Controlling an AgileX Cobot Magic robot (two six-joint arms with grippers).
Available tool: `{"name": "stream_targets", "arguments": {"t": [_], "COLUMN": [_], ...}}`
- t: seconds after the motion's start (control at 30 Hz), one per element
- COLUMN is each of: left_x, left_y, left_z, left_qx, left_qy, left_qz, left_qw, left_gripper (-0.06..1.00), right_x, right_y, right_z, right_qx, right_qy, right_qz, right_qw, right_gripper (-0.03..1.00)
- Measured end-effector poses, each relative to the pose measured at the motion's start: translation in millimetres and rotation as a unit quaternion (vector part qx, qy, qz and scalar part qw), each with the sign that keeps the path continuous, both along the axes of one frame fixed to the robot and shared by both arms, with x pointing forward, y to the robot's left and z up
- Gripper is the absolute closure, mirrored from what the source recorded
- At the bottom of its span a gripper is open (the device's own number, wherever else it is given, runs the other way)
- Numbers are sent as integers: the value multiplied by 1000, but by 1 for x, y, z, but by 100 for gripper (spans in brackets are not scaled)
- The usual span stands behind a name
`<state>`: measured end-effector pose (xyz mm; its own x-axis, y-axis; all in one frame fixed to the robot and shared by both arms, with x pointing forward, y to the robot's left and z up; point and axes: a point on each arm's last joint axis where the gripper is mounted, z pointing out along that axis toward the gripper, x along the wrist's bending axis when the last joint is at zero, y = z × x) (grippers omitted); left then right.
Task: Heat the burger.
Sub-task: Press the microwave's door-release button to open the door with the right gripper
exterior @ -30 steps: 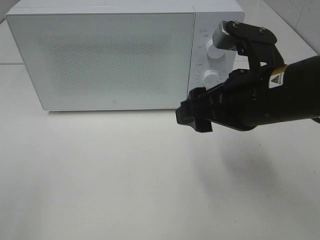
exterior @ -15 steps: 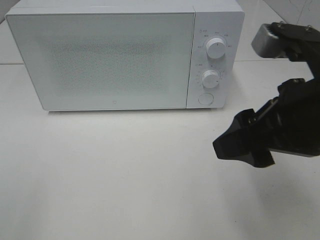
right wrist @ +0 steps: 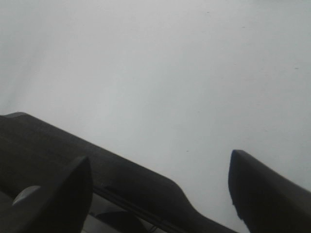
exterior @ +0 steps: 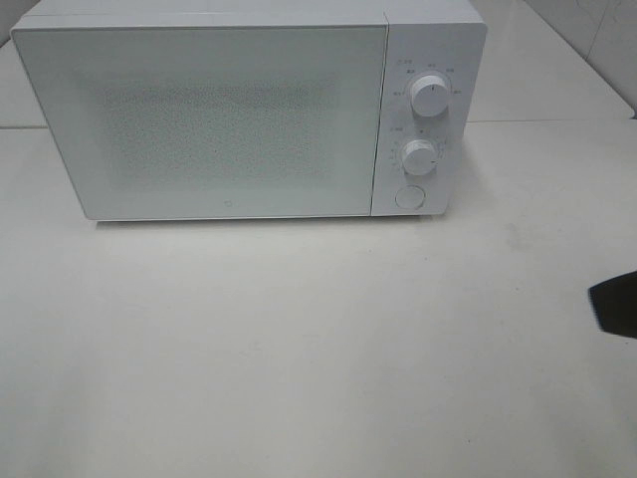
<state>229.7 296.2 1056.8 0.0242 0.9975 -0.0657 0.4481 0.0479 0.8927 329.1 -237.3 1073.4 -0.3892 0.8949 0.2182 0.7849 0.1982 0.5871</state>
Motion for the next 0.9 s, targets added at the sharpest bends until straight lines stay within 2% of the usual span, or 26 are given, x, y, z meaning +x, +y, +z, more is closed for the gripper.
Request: {"name": "stream_targets", "arguments": {"t": [0.03, 0.13, 0.27, 0.33, 0.5, 0.53, 0.6, 0.77, 0.9], "left_x": [0, 0, 0, 0, 0, 0, 0, 0, 0], "left_y": [0, 0, 0, 0, 0, 0, 0, 0, 0], "left_z": [0, 0, 0, 0, 0, 0, 0, 0, 0], "left_qx": [0, 0, 0, 0, 0, 0, 0, 0, 0], "left_qy": [0, 0, 0, 0, 0, 0, 0, 0, 0], "left_qz": [0, 0, 0, 0, 0, 0, 0, 0, 0], "left_qw": [1000, 1000, 1000, 1000, 1000, 1000, 1000, 1000, 1000], "left_gripper": [-4, -4, -4, -4, -4, -4, -4, -4, -4], "right_x": [-7, -10, -33, -38, -66, -66, -83, -98, -104], "right_y": [-12, -16, -34, -36, -47, -47, -51, -54, -54], "right_z": [4, 5, 13, 15, 20, 20, 21, 13, -2], "right_qx": [-3, -5, -11, -10, -13, -13, -29, -32, -34], "right_qy": [-16, -25, -80, -91, -164, -164, -211, -246, -247], "right_qz": [-23, -34, -69, -78, -123, -123, -147, -156, -156], "right_qw": [1000, 999, 994, 993, 979, 979, 966, 956, 956], "right_gripper": [21, 21, 21, 21, 20, 20, 20, 20, 20]}}
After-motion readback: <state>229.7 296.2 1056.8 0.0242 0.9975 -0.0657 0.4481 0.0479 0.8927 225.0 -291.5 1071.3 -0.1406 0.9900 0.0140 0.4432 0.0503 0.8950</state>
